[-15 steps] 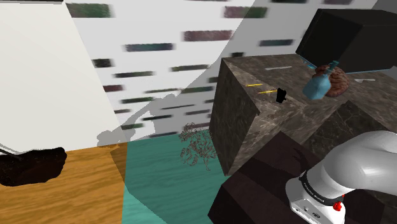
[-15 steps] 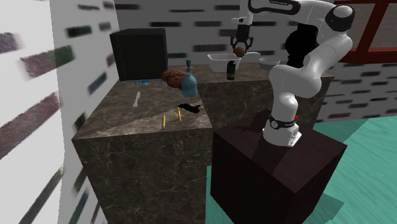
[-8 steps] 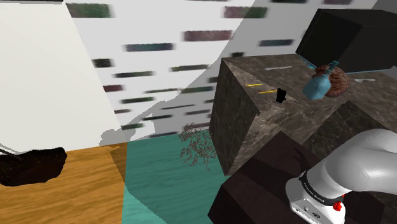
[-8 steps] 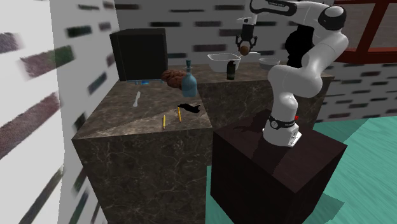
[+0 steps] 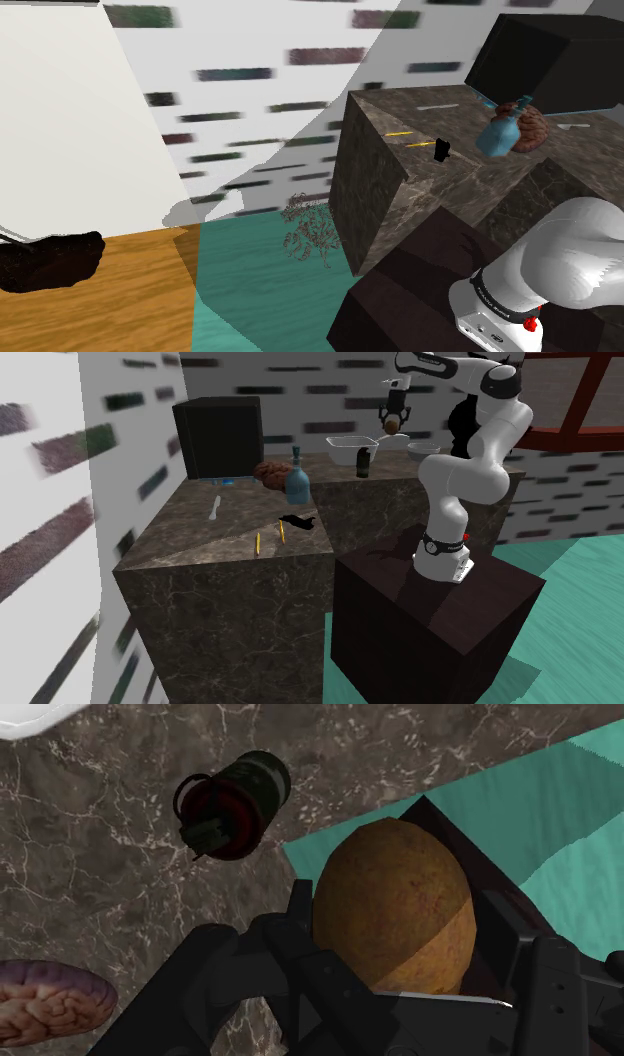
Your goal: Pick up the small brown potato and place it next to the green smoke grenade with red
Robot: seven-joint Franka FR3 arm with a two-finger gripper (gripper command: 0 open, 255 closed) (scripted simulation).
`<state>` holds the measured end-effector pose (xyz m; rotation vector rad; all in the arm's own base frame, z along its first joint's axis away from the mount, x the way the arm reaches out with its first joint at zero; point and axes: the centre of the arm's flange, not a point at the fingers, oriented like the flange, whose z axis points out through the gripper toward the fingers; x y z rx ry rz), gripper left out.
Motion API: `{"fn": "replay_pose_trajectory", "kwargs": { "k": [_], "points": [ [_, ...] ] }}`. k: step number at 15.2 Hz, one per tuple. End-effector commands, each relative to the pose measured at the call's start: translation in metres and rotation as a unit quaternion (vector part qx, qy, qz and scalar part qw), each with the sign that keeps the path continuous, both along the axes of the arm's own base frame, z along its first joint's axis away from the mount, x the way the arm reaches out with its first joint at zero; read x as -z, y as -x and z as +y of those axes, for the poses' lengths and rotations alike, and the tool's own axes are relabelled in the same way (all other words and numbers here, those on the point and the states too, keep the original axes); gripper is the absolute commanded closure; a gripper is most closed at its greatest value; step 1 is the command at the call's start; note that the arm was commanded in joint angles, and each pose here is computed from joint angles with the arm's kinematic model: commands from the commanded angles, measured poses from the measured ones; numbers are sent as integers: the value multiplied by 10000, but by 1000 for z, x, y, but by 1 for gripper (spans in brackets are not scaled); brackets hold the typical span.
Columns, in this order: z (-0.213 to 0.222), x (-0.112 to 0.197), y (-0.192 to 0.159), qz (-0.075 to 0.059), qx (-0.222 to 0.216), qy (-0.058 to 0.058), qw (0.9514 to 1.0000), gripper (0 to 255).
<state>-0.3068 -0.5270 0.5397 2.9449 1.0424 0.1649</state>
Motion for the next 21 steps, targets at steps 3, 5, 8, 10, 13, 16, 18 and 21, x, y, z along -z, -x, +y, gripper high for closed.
{"fn": "replay_pose_trajectory", "kwargs": {
  "k": [3, 5, 8, 10, 13, 16, 18, 21],
  "points": [
    [-21, -2, 48, 4, -4, 2, 10000, 255],
    [-28, 3, 62, 4, -4, 2, 10000, 255],
    [-28, 19, 62, 4, -4, 2, 10000, 255],
    [-28, 30, 62, 4, -4, 2, 10000, 255],
    [-28, 46, 62, 4, -4, 2, 10000, 255],
    [-28, 61, 62, 4, -4, 2, 10000, 255],
    [-28, 72, 62, 4, -4, 2, 10000, 255],
    [-28, 88, 62, 4, -4, 2, 10000, 255]
  ]
}}
